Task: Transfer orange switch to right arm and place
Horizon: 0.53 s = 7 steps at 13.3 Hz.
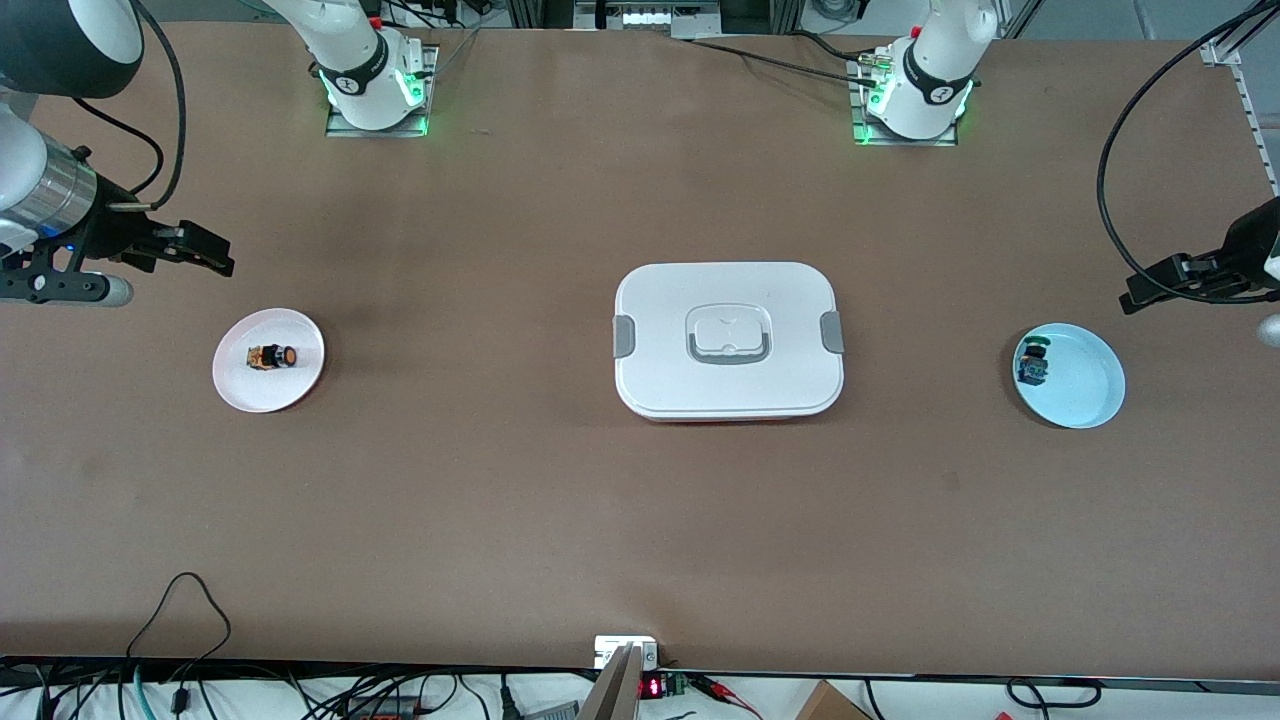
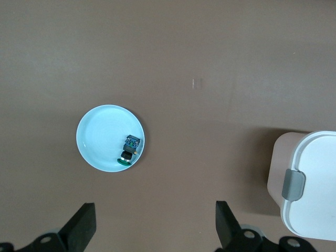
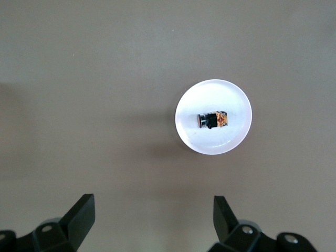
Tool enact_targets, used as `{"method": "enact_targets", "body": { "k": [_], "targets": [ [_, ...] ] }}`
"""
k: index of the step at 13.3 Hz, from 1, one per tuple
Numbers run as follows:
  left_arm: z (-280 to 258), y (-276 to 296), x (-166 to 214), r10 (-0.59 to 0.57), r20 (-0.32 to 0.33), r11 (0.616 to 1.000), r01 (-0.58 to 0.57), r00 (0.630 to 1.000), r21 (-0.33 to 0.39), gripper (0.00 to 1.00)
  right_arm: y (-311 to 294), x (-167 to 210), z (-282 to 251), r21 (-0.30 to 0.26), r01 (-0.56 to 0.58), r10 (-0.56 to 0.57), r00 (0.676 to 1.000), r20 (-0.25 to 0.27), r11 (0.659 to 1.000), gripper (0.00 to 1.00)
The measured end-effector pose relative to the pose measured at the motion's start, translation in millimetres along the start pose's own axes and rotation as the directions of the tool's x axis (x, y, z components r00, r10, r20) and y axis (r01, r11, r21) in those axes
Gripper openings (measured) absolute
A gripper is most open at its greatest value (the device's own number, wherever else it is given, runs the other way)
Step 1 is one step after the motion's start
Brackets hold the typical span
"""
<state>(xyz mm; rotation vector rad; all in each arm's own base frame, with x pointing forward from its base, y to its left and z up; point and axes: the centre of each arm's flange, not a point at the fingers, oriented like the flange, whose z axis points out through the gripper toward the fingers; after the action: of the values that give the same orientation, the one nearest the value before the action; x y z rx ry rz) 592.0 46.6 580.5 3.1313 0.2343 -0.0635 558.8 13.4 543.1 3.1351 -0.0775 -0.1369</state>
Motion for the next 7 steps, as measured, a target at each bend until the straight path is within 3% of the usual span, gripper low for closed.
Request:
{"method": "enact_targets", "body": {
  "k": [7],
  "targets": [
    [-7.7,-0.5,-21.1,0.002,0.041,1.000,-0.002,0.999,0.002,1.00,3.3,0.3,-11.8,-0.001,0.004,-0.004,1.000,-0.014,1.000,1.00]
  ]
}}
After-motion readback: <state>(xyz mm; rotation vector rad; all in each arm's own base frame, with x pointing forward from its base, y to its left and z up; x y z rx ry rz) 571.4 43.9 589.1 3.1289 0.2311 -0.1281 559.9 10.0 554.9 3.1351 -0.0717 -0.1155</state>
